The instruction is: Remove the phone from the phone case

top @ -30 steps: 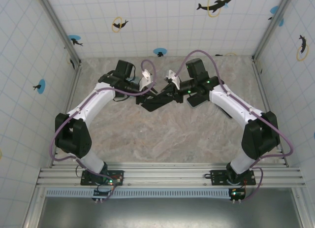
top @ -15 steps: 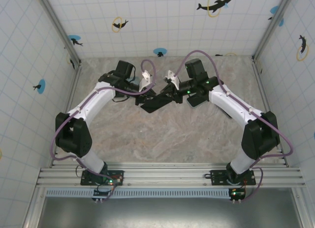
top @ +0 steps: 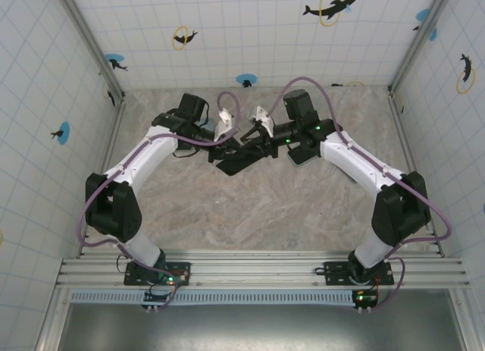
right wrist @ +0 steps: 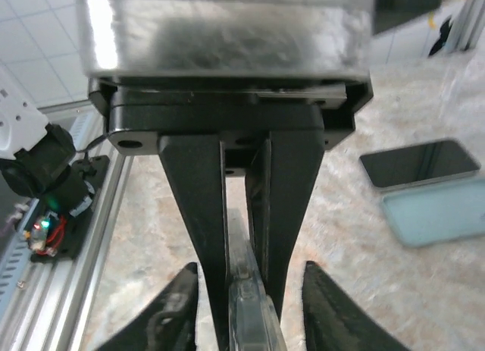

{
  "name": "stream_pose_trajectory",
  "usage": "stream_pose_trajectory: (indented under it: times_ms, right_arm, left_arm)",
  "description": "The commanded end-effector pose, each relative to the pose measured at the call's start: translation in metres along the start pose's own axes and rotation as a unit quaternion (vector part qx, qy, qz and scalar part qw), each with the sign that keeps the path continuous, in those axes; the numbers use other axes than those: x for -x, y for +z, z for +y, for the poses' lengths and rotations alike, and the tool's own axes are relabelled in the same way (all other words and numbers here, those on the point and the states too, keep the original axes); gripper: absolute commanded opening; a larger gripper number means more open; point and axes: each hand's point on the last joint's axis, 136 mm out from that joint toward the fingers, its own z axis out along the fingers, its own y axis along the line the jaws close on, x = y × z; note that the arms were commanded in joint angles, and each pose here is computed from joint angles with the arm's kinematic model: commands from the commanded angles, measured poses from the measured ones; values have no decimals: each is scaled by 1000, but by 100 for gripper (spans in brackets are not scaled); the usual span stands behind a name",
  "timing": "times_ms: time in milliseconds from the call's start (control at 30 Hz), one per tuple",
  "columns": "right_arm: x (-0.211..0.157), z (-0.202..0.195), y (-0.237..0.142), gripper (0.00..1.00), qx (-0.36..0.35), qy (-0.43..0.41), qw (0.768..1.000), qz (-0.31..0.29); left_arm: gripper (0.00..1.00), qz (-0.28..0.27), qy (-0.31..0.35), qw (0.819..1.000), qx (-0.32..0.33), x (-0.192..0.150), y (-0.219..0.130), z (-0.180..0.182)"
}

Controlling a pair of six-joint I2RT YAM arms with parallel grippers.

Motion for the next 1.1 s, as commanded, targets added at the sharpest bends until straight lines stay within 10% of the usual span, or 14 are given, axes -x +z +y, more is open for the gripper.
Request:
stream_pose_trajectory:
  times_ms: [0,367,633,1067]
  right_arm:
    - [23,0,-18,48,-18,-13,999,-49]
    - [17,-37,-100,64,-188,165,938,-240]
    - [-31,-52,-136,66,-271,341,827,-354]
    - [-54,-24,-88,63,-216,440,779,-392]
  left_arm:
    - [0,-27,10,1000,-4,20,-2,-1]
    - [8,-205,-115,965,113,66,-21,37]
    - [15,-340,-293,883,135,91,-30,61]
    - [14,-433,-515,718,180,71,-36,100]
